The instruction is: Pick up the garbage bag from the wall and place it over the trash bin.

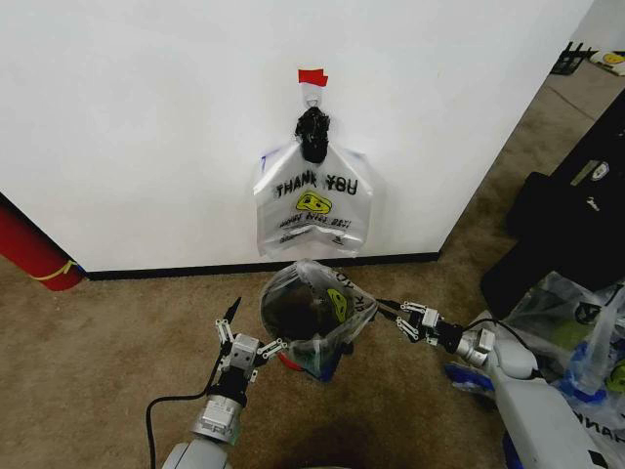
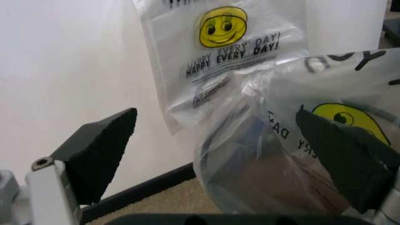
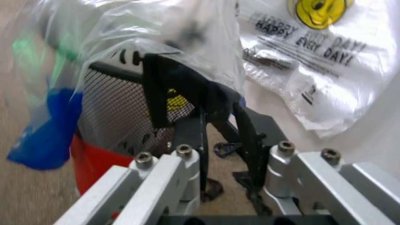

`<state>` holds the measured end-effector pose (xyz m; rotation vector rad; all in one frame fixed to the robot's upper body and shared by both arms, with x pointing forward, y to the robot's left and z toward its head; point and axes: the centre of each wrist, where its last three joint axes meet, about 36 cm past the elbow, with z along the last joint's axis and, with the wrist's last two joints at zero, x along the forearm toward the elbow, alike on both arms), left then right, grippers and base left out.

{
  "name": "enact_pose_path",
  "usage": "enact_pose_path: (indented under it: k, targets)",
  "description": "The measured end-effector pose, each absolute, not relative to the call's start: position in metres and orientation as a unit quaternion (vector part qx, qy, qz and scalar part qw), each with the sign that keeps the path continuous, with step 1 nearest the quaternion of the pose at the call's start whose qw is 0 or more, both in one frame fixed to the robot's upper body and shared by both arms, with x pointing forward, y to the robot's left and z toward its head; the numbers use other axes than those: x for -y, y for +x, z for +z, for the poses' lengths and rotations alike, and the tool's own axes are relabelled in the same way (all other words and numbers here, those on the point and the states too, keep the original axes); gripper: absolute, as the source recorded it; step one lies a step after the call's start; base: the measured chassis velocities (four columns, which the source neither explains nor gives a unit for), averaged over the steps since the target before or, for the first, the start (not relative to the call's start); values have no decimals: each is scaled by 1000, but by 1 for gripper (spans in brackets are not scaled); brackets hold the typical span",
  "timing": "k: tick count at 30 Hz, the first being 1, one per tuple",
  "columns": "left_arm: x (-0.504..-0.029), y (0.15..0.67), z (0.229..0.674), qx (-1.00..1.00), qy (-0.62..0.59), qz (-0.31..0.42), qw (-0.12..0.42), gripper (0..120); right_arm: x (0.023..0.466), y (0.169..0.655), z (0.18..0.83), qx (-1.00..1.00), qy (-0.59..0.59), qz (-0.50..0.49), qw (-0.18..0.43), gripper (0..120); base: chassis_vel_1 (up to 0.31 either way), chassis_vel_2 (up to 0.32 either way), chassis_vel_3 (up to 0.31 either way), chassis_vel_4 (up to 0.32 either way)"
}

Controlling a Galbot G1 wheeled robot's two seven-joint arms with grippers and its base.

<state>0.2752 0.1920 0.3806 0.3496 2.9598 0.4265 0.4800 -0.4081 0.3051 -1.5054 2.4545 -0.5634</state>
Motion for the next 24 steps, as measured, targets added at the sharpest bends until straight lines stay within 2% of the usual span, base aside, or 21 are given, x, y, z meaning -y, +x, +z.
enact_pose_path:
  k: [4, 6, 7, 11, 13, 15, 19, 22, 24]
  targets:
    - [-192, 275, 380, -981, 116, 142, 65, 100, 408, 479, 313, -825, -507, -223, 114, 25, 0, 0, 0, 0]
    - [-192, 276, 380, -981, 116, 142, 65, 100, 407, 479, 326, -812, -505, -262, 128, 35, 0, 0, 0, 0]
    - [-192, 276, 380, -981, 116, 142, 65, 100, 407, 479, 326, -812, -505, -262, 128, 35, 0, 0, 0, 0]
    - [-193, 277, 379, -981, 117, 144, 66, 100, 406, 480, 348, -781, -510, -332, 140, 50, 0, 0, 0, 0]
    - [-193, 277, 379, -981, 117, 144, 66, 100, 407, 481, 355, -766, -513, -362, 141, 61, 0, 0, 0, 0]
    - [-193, 277, 379, -981, 117, 144, 66, 100, 406, 481, 357, -761, -512, -372, 144, 64, 0, 0, 0, 0]
    - [-193, 277, 378, -980, 117, 144, 66, 100, 401, 484, 357, -753, -512, -385, 151, 81, 0, 0, 0, 0]
    - [-194, 277, 378, -980, 117, 144, 67, 100, 397, 486, 356, -751, -512, -387, 156, 78, 0, 0, 0, 0]
    - [-195, 277, 378, -980, 117, 145, 67, 100, 393, 488, 353, -751, -514, -383, 157, 69, 0, 0, 0, 0]
